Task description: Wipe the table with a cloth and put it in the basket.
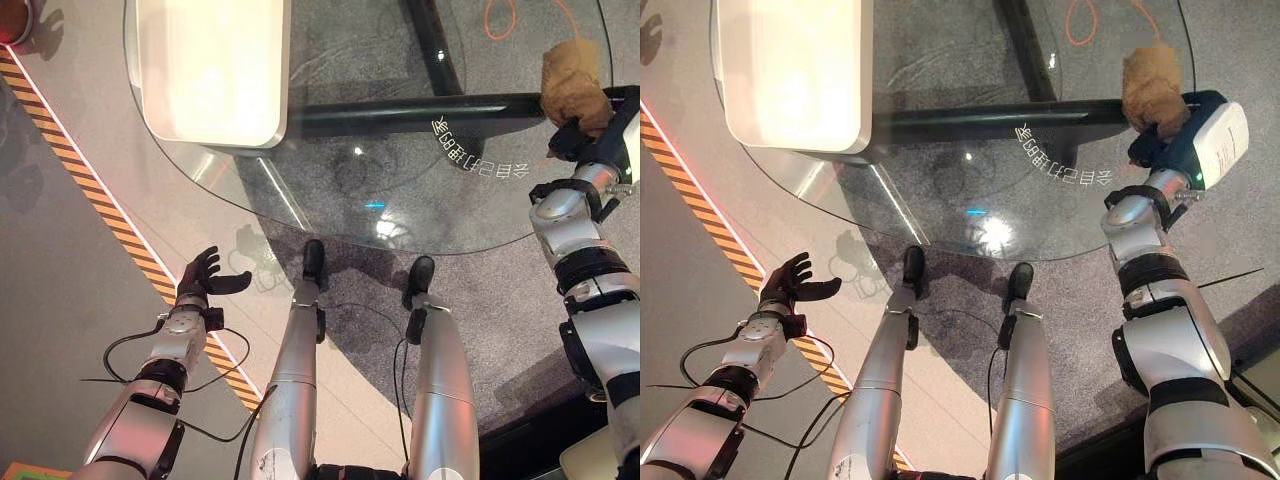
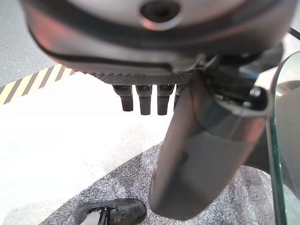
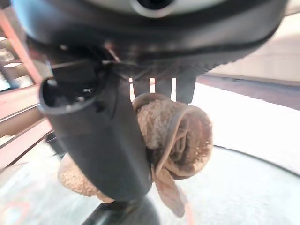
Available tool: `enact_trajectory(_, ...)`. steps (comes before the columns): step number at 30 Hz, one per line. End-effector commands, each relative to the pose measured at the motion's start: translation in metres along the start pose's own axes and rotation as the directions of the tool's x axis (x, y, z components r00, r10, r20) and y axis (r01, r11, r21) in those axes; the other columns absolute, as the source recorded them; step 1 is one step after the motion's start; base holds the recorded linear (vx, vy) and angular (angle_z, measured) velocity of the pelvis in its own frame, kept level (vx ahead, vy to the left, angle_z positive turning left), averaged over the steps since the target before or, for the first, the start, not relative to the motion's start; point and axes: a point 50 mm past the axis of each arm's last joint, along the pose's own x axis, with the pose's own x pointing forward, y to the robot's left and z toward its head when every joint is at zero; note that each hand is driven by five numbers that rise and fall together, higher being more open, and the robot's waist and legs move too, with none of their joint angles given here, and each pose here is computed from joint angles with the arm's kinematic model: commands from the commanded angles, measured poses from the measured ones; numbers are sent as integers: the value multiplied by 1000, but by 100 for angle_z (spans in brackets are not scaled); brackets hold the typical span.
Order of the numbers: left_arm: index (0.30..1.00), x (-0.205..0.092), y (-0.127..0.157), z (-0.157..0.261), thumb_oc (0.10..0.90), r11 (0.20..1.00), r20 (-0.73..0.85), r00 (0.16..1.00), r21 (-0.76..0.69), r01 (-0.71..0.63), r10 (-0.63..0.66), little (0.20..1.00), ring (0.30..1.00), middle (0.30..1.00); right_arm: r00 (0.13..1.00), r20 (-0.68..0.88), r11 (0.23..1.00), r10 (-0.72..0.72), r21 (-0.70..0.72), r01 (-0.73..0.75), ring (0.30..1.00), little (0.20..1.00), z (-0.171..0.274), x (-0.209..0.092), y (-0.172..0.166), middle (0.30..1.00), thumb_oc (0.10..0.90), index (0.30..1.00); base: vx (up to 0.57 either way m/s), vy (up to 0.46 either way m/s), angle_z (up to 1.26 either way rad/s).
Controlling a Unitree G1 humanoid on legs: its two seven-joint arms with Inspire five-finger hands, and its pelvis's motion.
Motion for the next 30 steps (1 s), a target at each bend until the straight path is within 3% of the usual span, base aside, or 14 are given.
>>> enact_trajectory(1,900,-2,38,-9,800,992,-34,992,-28,-121,120,900,900,900,949,-85,951,-303,-101,294,300,200,-38,33,-68,300,100,300,0,0,0)
enact_trajectory(10,900,0,44,-1,800,992,-32,992,-26,-127,126,900,900,900,969,-68,971,-239,-9,239,300,200,-32,31,-59,300,100,300,0,0,0)
enact_trajectory(16,900,2,40,2,800,993,-26,993,-24,-119,119,900,900,900,982,162,991,-100,99,85,300,200,20,21,-31,300,100,300,0,0,0)
enact_trajectory(20,900,3,34,3,800,994,-17,994,-22,-108,108,900,900,900,941,339,995,7,92,-40,300,200,61,3,-9,300,100,300,-3,-2,-1)
enact_trajectory(26,900,2,28,1,800,996,-12,996,-20,-92,92,900,900,900,868,483,985,112,60,-161,300,200,95,-22,12,300,100,300,-3,3,-1)
enact_trajectory(30,900,2,20,1,800,997,-8,997,-19,-75,75,900,900,900,793,571,973,212,-48,-226,300,200,113,-42,28,300,100,300,0,0,0)
